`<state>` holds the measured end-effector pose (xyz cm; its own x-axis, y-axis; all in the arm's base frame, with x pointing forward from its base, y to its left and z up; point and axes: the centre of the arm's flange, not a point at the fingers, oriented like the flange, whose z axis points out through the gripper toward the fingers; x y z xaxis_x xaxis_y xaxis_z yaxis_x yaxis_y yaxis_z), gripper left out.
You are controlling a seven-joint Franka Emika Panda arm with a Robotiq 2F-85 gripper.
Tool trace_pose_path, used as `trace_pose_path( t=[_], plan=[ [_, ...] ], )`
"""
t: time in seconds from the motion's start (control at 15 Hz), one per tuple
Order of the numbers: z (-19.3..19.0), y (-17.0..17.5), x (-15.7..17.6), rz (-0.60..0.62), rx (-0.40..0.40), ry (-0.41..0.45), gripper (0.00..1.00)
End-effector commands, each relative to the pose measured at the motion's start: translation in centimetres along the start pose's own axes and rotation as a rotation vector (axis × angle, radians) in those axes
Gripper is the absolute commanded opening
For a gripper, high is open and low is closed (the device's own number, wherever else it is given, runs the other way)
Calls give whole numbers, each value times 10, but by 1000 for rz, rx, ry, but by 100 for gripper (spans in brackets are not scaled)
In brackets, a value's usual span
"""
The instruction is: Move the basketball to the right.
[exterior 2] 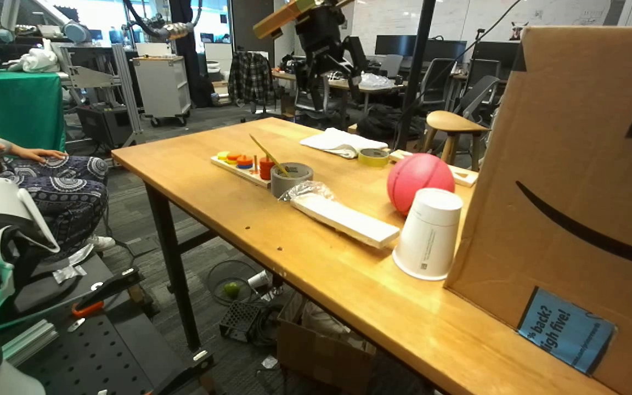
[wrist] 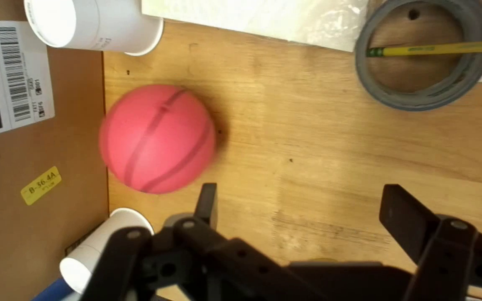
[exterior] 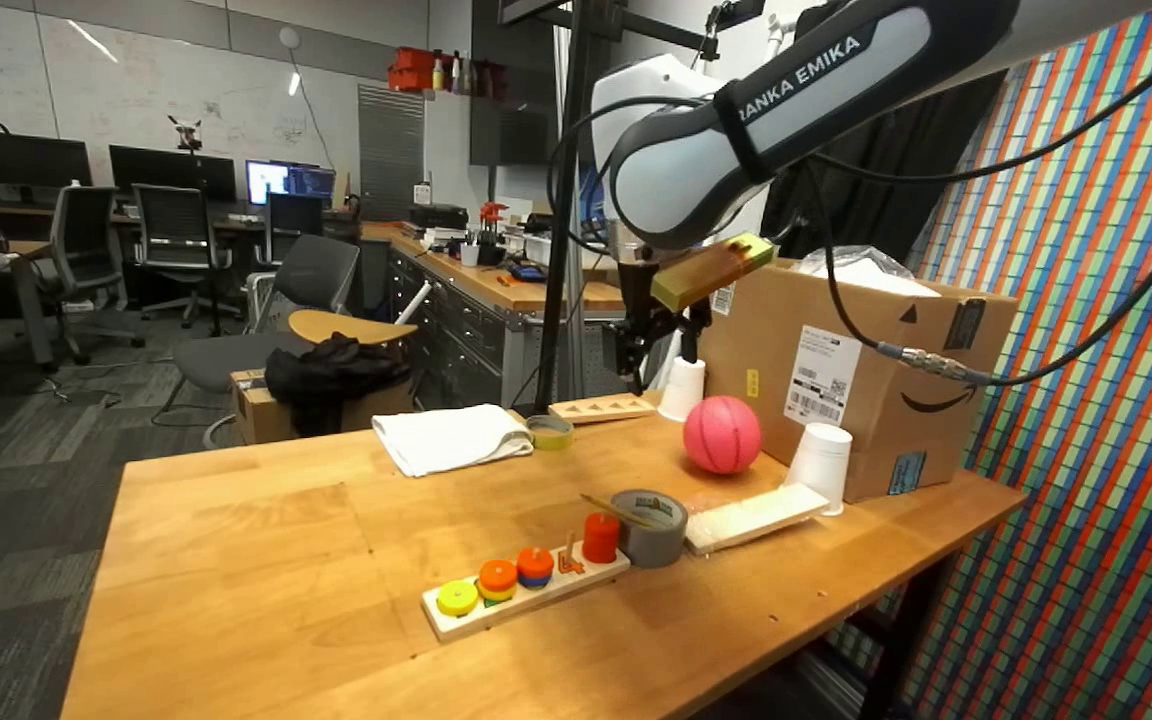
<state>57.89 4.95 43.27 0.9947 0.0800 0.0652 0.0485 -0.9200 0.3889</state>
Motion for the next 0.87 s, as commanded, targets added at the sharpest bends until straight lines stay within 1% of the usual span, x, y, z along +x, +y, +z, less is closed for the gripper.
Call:
trace_pose_path(
  t=[0.0, 0.27, 0.33, 0.47, 0.53, 0.67, 0.8],
  plan=[
    [-30, -31, -23, -55, 2, 29, 100],
    [-33, -53, -33, -106, 13, 20, 100],
    [-32, -56, -35, -118, 33, 16, 100],
    [-34, -60, -39, -148, 134, -2, 100],
    [-22, -65, -27, -118, 70, -9, 100],
    [-24, -67, -29, -133, 108, -18, 100],
    [-25, -67, -29, -137, 114, -17, 100]
  ],
)
